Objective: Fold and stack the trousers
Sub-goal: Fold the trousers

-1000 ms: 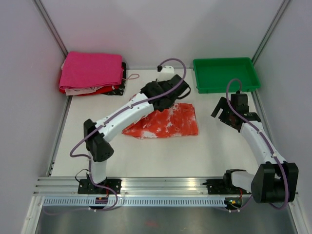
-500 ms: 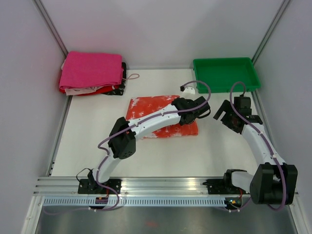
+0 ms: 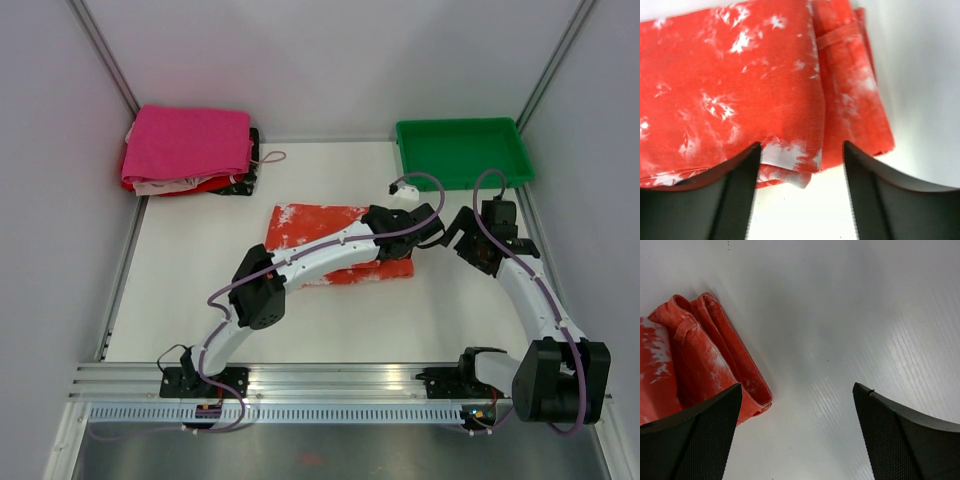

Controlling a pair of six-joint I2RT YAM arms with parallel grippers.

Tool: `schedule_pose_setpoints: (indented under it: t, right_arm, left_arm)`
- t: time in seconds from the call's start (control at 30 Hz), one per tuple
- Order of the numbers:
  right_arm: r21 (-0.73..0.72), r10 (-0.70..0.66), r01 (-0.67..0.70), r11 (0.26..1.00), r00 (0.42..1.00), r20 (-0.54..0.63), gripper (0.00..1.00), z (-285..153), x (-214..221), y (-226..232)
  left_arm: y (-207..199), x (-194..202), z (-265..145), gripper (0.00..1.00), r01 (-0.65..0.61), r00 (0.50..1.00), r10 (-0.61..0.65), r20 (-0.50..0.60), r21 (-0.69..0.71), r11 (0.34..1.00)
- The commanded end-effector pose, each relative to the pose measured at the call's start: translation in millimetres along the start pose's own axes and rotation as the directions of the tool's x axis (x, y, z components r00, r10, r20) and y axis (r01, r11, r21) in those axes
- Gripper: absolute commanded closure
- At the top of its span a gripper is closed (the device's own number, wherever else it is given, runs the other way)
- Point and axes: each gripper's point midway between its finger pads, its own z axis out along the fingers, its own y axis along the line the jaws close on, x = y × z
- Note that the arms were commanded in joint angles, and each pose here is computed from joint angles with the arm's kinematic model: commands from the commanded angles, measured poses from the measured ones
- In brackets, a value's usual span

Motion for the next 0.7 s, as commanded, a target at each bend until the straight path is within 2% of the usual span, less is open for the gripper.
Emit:
schedule_pose_setpoints:
  t: [0.0,0.03,0.07,0.17,0.2,0.23,0.27,0.3,0.33,0.37,0.4,0.43,0.47,0.53,0.57,0.6,0.67]
  right_arm:
    - [-0.046,0.011,-0.009,0.999,0.999,0.053,0.02,-6.2,-15.4,10.5]
    - [-0.053,0.008,-0.005,0.999,0.998,0.060,0.02,-6.9,-17.6,12.6]
    - [-0.086,0.005,0.000,0.996,0.998,0.055,0.02,-8.6,-19.1,19.3]
    - [-0.203,-0.033,0.041,0.978,0.999,0.043,0.02,-14.8,-23.2,43.6]
    - [-0.258,-0.052,0.060,0.964,0.998,0.036,0.02,-14.0,-24.1,54.3]
    - [-0.365,-0.079,0.071,0.928,0.997,-0.008,0.02,-19.8,-15.9,73.0]
    - [-0.415,-0.081,0.062,0.908,0.996,-0.028,0.02,-22.9,-13.1,82.6]
    - [-0.475,-0.083,0.059,0.878,0.996,-0.030,0.04,-23.9,-13.8,95.4]
    - [-0.518,-0.097,0.061,0.853,0.994,-0.044,0.04,-27.3,-8.0,106.3]
    - [-0.538,-0.100,0.057,0.841,0.994,-0.051,0.05,-29.8,-4.9,113.7]
    - [-0.567,-0.142,0.091,0.819,0.989,-0.047,0.05,-34.4,5.2,128.7]
    - [-0.581,-0.164,0.112,0.806,0.986,-0.038,0.05,-37.7,7.5,138.4]
    - [-0.578,-0.176,0.126,0.806,0.984,-0.031,0.06,-38.2,9.8,144.5]
    - [-0.611,-0.234,0.157,0.776,0.971,-0.046,0.06,-41.7,26.6,169.0]
    - [-0.603,-0.226,0.148,0.784,0.973,-0.056,0.06,-38.6,29.8,173.9]
    - [-0.601,-0.234,0.146,0.785,0.970,-0.069,0.07,-32.4,37.6,180.9]
    - [-0.572,-0.216,0.129,0.810,0.973,-0.086,0.10,-21.4,40.8,181.9]
  left_arm:
    - [-18.9,-37.7,-42.3,0.23,0.078,0.994,-0.088,0.059,0.151,0.985]
    - [-14.1,-42.8,-49.7,0.11,0.085,0.993,-0.096,0.064,0.156,0.984]
    - [-8.5,-48.5,-55.9,0.07,0.095,0.992,-0.107,0.071,0.160,0.983]
    - [20.2,-67.9,-82.6,0.03,0.126,0.982,-0.146,0.118,0.167,0.978]
    - [33.5,-53.8,-75.6,0.02,0.108,0.987,-0.122,0.101,0.131,0.985]
    - [49.9,-60.7,-90.4,0.02,0.154,0.979,-0.172,0.113,0.150,0.977]
    - [67.3,-63.3,-84.7,0.03,0.206,0.969,-0.222,0.106,0.141,0.968]
    - [84.6,-33.3,-67.0,0.03,0.202,0.977,-0.207,0.050,0.095,0.975]
    - [99.0,-33.1,-80.9,0.03,0.270,0.960,-0.277,0.035,0.142,0.952]
    - [114.8,-37.7,-73.8,0.05,0.331,0.939,-0.341,0.044,0.155,0.931]
    - [128.9,2.2,-56.9,0.05,0.335,0.942,-0.334,-0.027,0.124,0.934]
    - [145.9,0.6,-70.4,0.06,0.384,0.922,-0.387,-0.011,0.163,0.909]
    - [166.7,24.8,-50.6,0.06,0.420,0.907,-0.419,-0.037,0.135,0.897]
    - [192.2,38.0,-46.8,0.06,0.501,0.865,-0.498,-0.061,0.149,0.853]
    - [204.6,33.8,-60.7,0.06,0.536,0.841,-0.540,-0.031,0.189,0.823]
    - [212.5,55.3,-54.7,0.06,0.545,0.837,-0.546,-0.049,0.177,0.820]
    - [236.1,56.6,-66.4,0.06,0.585,0.804,-0.595,-0.005,0.191,0.788]
